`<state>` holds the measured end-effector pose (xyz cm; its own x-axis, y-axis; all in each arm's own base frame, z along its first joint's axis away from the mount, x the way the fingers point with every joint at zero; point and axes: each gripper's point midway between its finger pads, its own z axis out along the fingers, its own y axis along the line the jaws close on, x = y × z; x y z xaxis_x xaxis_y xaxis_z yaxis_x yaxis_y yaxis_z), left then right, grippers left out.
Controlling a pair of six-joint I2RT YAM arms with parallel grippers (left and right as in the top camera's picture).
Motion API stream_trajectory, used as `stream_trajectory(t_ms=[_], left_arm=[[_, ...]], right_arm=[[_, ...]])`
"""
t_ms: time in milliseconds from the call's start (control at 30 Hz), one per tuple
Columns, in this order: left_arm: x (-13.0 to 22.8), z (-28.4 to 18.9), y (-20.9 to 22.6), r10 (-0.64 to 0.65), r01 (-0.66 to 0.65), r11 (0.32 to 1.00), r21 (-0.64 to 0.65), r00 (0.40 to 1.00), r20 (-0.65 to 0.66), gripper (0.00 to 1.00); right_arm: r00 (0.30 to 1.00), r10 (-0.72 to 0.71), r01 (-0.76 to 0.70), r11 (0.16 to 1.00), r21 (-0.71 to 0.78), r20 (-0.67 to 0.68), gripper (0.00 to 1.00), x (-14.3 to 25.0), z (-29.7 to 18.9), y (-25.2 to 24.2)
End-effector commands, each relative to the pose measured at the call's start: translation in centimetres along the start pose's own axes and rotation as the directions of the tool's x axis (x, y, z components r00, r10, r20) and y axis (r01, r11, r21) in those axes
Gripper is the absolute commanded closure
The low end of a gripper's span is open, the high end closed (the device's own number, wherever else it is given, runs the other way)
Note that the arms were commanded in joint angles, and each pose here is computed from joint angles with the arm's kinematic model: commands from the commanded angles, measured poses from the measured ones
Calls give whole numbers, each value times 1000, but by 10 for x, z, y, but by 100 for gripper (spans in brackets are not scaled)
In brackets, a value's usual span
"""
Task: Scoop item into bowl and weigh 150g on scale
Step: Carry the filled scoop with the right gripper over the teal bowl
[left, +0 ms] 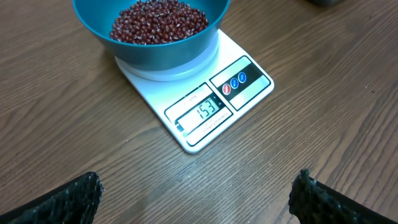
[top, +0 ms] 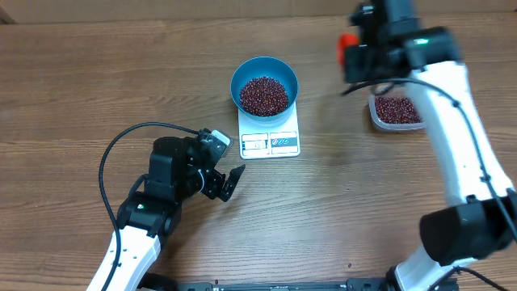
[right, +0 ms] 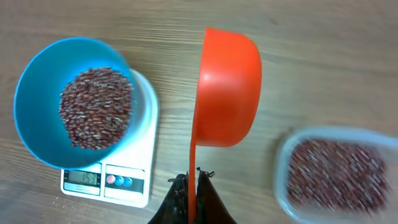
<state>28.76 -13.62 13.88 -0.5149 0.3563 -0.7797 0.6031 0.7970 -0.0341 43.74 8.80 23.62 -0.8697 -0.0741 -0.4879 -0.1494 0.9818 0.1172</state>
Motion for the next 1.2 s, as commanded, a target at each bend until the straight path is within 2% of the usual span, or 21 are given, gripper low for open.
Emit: stream_trajectory(t_ms=[0,200,333,500,600,833,1033,1167], left_arm=[[1,1,2,-14,14,1000,-4,1000,-5,1],[1,1,2,-14,14,1000,-4,1000,-5,1],[1,1,2,-14,14,1000,-4,1000,-5,1],[1,1,2,-14,14,1000,-4,1000,-5,0],[1,1,2,-14,14,1000,-4,1000,-5,0],[1,1,2,-14,14,1000,-4,1000,-5,0],[1,1,2,-14,14,1000,-4,1000,-5,0],[1,1,2,-14,14,1000,-4,1000,-5,1]], right_arm=[[996,83,-82,996,-44,28,96,-4,-25,-24],[976,216,-215,976,26,-25,96,16,-33,-82],[969,244,-243,969,35,-35,96,22,-36,-95],[990,140,-140,979,-147,-10,96,10,-37,-64],[993,116,-111,972,-208,12,96,4,-38,-48],[999,18,-4,963,-270,49,96,-7,-33,-3],[986,-115,149,933,-327,121,96,-18,-29,61],[974,-182,216,926,-310,137,96,-19,-18,89]])
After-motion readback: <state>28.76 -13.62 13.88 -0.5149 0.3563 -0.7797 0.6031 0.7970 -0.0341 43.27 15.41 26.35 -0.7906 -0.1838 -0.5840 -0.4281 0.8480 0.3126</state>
